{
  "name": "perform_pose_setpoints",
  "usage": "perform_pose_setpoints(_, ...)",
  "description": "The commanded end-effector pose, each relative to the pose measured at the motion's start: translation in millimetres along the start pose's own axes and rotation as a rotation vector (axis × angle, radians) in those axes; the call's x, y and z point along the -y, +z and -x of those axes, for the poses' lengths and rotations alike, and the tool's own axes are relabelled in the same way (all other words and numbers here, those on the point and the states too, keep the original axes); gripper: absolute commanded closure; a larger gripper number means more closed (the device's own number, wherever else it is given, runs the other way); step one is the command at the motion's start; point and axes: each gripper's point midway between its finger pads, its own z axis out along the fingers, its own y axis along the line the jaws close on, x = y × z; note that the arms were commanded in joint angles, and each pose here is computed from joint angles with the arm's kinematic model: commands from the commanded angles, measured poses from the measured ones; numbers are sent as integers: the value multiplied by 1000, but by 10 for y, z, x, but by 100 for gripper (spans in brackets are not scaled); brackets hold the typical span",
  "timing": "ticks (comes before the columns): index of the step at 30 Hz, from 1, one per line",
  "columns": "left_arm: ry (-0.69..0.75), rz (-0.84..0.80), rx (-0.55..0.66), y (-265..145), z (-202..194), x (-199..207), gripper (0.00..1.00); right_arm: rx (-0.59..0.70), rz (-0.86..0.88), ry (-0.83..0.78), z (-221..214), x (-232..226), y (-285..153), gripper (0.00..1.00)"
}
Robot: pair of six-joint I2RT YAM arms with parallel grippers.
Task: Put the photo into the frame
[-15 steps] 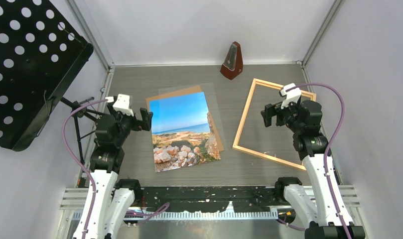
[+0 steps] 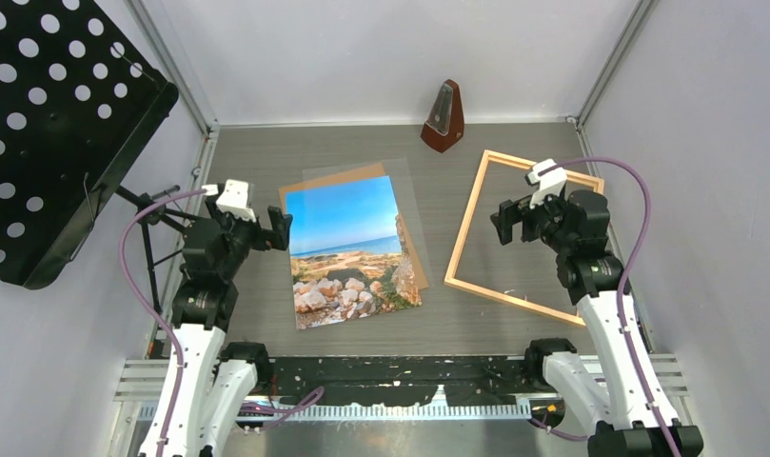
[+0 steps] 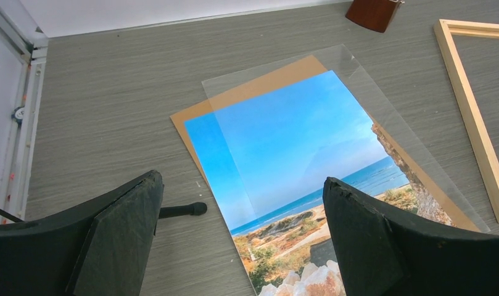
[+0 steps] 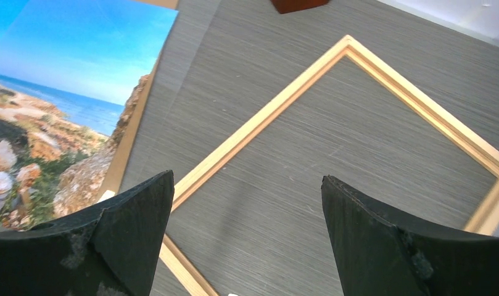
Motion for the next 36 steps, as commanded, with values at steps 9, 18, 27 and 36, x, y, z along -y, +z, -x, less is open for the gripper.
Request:
perform_pose_setpoints(9, -103, -54, -192, 254, -375, 73, 1, 12, 235, -12, 239, -716, 605, 5)
perform_pose_setpoints(18, -182, -91, -453, 478, -888, 220, 1, -108, 336, 109, -7, -1122, 1351, 5)
perform_pose_setpoints(27, -215, -111, -632, 852, -1225, 370, 1, -235, 377, 221, -336, -1290, 1862, 4)
perform_pose_setpoints(36, -286, -105, -762, 1104, -1585, 469, 3, -269, 373, 270, -493, -1325, 2165, 4)
